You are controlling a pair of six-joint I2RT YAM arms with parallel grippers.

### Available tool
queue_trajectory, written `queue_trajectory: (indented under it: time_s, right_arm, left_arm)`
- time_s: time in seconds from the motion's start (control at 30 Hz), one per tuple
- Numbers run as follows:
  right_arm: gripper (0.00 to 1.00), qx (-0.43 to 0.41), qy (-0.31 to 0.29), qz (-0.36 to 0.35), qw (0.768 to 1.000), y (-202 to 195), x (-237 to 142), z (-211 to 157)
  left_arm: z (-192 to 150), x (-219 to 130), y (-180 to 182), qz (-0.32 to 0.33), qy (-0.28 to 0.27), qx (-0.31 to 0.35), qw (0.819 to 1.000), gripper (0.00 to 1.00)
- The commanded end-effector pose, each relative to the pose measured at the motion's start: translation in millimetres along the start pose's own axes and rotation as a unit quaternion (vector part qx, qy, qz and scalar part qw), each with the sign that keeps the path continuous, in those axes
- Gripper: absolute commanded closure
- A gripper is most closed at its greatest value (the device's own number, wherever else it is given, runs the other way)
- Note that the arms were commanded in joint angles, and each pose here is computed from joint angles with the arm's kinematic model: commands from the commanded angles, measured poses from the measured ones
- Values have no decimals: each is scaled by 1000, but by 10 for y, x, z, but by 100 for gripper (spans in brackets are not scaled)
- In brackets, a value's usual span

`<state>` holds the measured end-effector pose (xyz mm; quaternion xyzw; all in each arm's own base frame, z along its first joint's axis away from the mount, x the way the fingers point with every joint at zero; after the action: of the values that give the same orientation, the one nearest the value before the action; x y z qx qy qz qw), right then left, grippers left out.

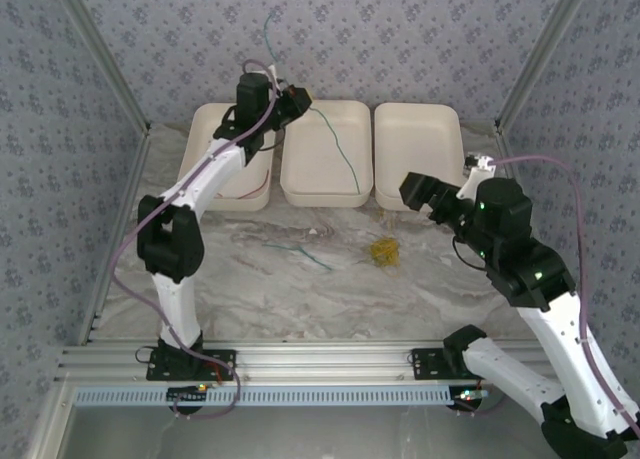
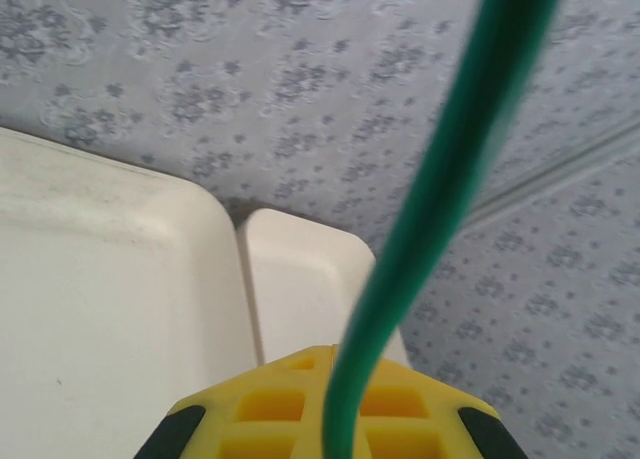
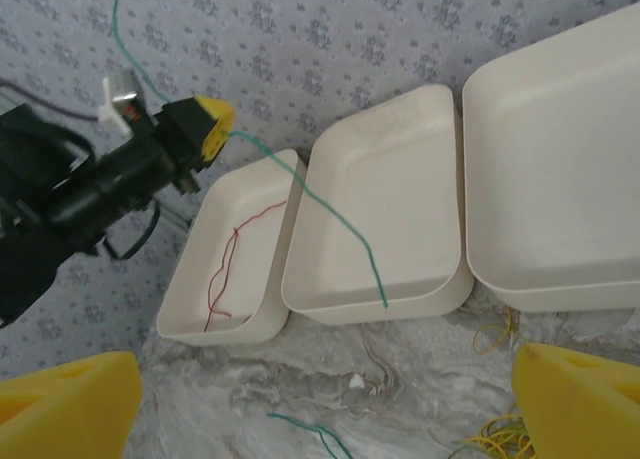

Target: Untangle the cables

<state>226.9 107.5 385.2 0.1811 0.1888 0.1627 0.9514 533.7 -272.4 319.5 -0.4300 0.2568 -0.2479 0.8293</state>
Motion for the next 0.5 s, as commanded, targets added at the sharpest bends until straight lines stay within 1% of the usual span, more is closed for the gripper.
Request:
queue_trajectory:
  time_s: [0.0, 0.03, 0.1, 0.17, 0.2, 0.27, 0.33, 0.4, 0.47]
  right_arm:
    - [3, 0, -9, -2, 1000, -16, -53, -55]
    - [3, -2, -5, -3, 1000, -23, -53, -89]
    - [3, -6, 4, -5, 1000, -38, -53, -154]
    - [4, -9, 11, -11, 1000, -69, -52, -218]
    - [3, -10, 13, -14, 1000, -86, -47, -241]
    - [4, -12, 16, -19, 1000, -114, -35, -279]
    - [3, -13, 19, -21, 999, -122, -10, -299]
    - [3, -14, 22, -22, 999, -124, 12, -311]
    - [4, -14, 24, -21, 999, -119, 35, -322]
  left_arm:
    - [169, 250, 162, -7, -25, 15, 1000, 100]
    - [189, 360, 246, -5, -21, 9, 1000, 100]
    - [153, 599, 376, 6, 3, -2, 1000, 100]
    - [31, 851, 542, 34, 36, -6, 999, 100]
    - [-35, 930, 590, 48, 49, -6, 998, 100]
    - [-218, 1073, 802, 87, 76, -16, 993, 100]
    - [-348, 1108, 979, 122, 86, -35, 988, 100]
    - [-462, 1068, 1227, 177, 92, -56, 978, 100]
    - [-599, 1081, 1371, 199, 107, -64, 972, 100]
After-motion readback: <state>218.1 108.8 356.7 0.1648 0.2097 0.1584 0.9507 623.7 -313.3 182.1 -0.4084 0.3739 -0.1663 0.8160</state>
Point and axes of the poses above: each hand's point on the last joint's axis, 136 mm out from that joint toward the fingers, its own x axis out along the fingers, its own y axis along the line the jaws close on, z = x × y, the point moved 2 cm from there along -x, back along the fingers, and after that the axes turned 10 degrees about -x, right-handed, at the moved point
